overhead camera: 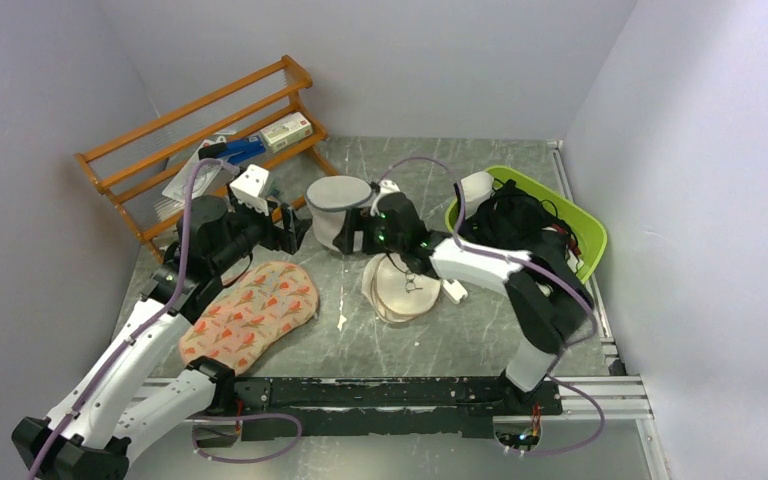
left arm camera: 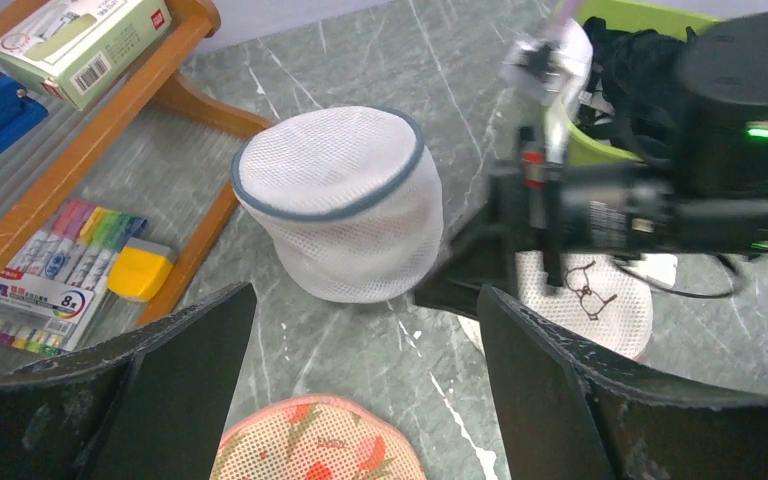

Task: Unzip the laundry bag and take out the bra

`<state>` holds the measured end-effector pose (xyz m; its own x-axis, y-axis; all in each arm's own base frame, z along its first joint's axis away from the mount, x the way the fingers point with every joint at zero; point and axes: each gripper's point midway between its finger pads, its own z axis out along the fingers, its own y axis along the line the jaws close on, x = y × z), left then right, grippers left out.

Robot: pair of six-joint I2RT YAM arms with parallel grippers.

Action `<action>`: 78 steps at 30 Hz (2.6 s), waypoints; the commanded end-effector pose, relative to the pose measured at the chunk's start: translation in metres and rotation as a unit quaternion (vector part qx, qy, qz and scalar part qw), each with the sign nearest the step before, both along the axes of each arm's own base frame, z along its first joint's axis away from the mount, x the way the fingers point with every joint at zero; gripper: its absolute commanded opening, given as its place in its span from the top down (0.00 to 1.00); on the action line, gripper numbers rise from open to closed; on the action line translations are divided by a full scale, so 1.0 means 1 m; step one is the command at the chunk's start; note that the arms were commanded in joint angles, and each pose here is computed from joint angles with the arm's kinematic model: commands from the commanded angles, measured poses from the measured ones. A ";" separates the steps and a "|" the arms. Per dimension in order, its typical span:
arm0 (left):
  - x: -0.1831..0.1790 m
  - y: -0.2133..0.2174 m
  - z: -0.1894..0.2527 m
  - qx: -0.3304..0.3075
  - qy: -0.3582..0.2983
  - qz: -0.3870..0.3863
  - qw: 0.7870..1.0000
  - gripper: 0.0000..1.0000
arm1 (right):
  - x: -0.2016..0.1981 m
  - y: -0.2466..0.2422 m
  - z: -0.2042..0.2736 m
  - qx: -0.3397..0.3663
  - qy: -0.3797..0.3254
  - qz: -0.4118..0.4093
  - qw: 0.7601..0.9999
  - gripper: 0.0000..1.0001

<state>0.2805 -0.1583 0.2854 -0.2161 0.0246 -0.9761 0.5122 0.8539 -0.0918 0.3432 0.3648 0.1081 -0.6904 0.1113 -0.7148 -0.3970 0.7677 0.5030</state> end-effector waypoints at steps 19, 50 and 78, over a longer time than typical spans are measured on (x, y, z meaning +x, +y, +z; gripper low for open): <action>0.008 0.002 0.004 0.007 -0.012 0.012 1.000 0.06 | -0.132 -0.105 -0.060 -0.085 0.039 -0.017 0.996 0.08; 0.029 0.000 -0.037 0.042 0.047 0.034 0.997 0.06 | -0.147 -0.003 -0.032 -0.047 -0.077 0.172 0.981 0.09; 0.016 -0.009 -0.021 0.017 0.033 0.006 0.999 0.06 | -0.165 0.057 -0.083 -0.060 -0.118 0.226 0.965 0.65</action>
<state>0.3018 -0.1596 0.2437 -0.3224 0.0929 -0.9420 0.4652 0.8823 -0.0722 0.1676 0.4192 0.0229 -0.4971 -0.2989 -0.8146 -0.8062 0.5062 0.3062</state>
